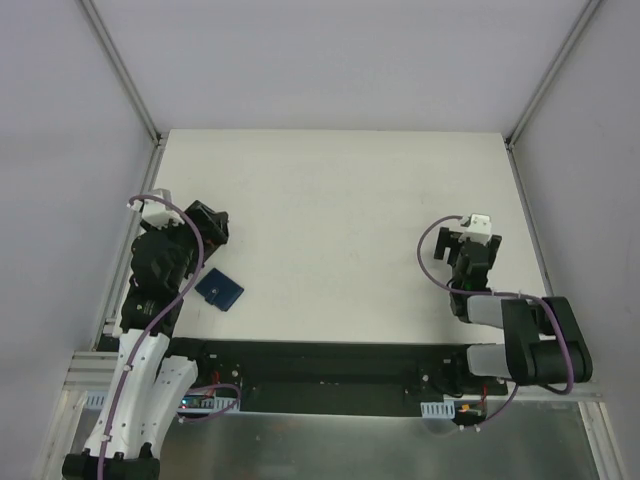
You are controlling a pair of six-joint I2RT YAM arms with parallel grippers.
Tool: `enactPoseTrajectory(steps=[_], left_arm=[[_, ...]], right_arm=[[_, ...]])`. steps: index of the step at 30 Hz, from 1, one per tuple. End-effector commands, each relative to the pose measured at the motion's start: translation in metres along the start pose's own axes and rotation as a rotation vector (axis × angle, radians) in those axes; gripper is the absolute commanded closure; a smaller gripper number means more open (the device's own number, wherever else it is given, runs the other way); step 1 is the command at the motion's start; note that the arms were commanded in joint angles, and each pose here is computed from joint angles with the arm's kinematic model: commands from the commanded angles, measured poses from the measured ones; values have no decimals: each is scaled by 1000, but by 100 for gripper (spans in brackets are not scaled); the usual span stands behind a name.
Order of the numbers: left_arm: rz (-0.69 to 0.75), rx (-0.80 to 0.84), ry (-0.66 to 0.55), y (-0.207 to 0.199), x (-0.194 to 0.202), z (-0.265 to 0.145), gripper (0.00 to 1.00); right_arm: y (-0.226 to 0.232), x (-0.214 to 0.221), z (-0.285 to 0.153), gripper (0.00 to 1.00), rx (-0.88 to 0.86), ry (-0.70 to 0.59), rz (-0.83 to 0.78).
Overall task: Put the credit cards into the card holder
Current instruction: Move the storage box to the center of the board.
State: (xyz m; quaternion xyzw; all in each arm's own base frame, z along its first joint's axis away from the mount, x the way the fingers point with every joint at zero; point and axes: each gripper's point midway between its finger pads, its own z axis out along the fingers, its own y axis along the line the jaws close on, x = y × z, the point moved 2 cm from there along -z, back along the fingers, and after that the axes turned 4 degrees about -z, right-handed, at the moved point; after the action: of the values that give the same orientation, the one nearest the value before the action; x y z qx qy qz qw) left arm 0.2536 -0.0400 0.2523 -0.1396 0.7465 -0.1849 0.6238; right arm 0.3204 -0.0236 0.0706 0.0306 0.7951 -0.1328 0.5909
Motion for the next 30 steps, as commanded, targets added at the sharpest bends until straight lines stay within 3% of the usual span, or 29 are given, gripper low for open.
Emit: enactPoseTrajectory(steps=[1, 2, 5, 6, 8, 13, 16, 21, 24, 27, 30], left_arm=[[-74, -168, -76, 24, -10, -1, 1], [-73, -183, -76, 26, -11, -1, 1], [-89, -213, -84, 28, -16, -3, 1], [-117, -237, -85, 29, -18, -4, 1], [-94, -195, -68, 21, -20, -4, 1], [-123, -298, -93, 34, -26, -7, 1], [-87, -250, -70, 27, -25, -8, 1], [-109, -224, 28, 22, -8, -6, 1], [-127, -346, 67, 40, 1, -4, 1], [-134, -368, 132, 40, 8, 5, 1], [-146, -377, 225, 37, 16, 16, 1]], right_arm=[[-4, -44, -9, 4, -17, -61, 18], [-7, -52, -14, 4, -14, -28, 29], [-19, -99, -34, 4, 66, 34, 280], [-12, -109, -43, 4, 14, 77, 320], [9, -122, -60, 4, -182, 128, 239], [37, -141, -87, 4, -401, 78, 324], [53, -147, -99, 4, -522, 46, 375], [70, -146, -111, 4, -629, 152, 421], [72, -140, -109, 4, -587, 229, 540], [83, -138, -119, 4, -673, 285, 488], [76, -129, -122, 4, -591, 388, 426]])
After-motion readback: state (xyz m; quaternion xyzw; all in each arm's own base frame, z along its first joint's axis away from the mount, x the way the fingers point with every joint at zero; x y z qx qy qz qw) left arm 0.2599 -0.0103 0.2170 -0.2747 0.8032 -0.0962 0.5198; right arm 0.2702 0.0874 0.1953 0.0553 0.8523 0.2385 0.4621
